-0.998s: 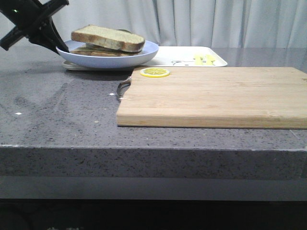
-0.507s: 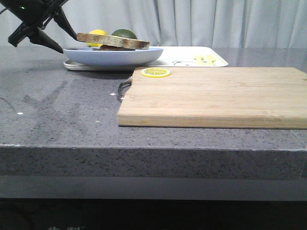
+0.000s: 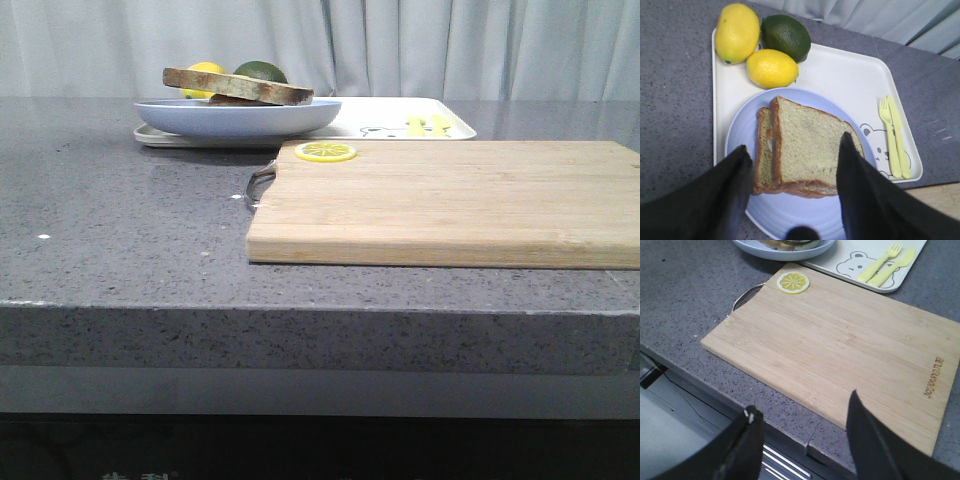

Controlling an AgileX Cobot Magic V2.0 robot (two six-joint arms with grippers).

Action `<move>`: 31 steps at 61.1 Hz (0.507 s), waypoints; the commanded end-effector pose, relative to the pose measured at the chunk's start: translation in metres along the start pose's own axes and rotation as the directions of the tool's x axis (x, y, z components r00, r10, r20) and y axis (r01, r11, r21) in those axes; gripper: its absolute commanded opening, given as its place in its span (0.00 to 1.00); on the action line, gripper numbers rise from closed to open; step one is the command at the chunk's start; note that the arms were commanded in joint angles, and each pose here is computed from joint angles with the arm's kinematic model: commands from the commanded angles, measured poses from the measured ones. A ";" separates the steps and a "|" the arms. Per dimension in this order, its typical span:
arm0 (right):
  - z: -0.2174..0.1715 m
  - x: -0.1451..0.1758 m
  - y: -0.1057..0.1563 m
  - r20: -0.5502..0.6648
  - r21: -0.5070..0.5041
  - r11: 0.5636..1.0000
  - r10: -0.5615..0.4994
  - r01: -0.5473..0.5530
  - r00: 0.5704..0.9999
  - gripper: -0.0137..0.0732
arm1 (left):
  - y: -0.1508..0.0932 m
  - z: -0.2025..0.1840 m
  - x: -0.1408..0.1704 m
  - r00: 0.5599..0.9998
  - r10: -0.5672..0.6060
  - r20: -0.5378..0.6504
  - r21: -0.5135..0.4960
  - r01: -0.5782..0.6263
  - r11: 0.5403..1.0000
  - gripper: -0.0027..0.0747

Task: Place bread and move sandwich to tray
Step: 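Lower the plate onto the white tray and release with the left gripper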

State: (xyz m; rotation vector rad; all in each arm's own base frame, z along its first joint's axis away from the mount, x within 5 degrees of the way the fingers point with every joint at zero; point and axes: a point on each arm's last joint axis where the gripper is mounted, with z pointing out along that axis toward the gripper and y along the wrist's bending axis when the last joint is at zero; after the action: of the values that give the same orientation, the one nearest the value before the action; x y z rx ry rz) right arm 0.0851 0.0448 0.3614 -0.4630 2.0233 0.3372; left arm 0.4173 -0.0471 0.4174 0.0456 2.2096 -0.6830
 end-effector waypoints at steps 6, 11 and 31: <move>-0.005 -0.012 0.000 0.089 0.007 1.000 -0.006 0.005 0.996 0.62 | -0.038 -0.078 0.012 0.974 0.113 0.197 -0.011 -0.113 0.993 0.51; -0.005 -0.012 0.000 0.089 0.007 1.000 -0.006 0.005 0.996 0.62 | -0.045 -0.094 0.027 0.962 0.164 0.218 -0.027 -0.162 0.986 0.51; -0.005 -0.012 0.000 0.089 0.007 1.000 -0.006 0.005 0.996 0.62 | -0.088 -0.130 0.113 0.922 0.355 0.156 0.051 -0.367 0.929 0.51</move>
State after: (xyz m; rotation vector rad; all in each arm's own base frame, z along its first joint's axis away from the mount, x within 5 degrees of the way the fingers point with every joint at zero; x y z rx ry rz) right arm 0.0851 0.0448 0.3614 -0.4630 2.0233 0.3372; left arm 0.2560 -0.0711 0.4307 0.3811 2.0754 -0.5361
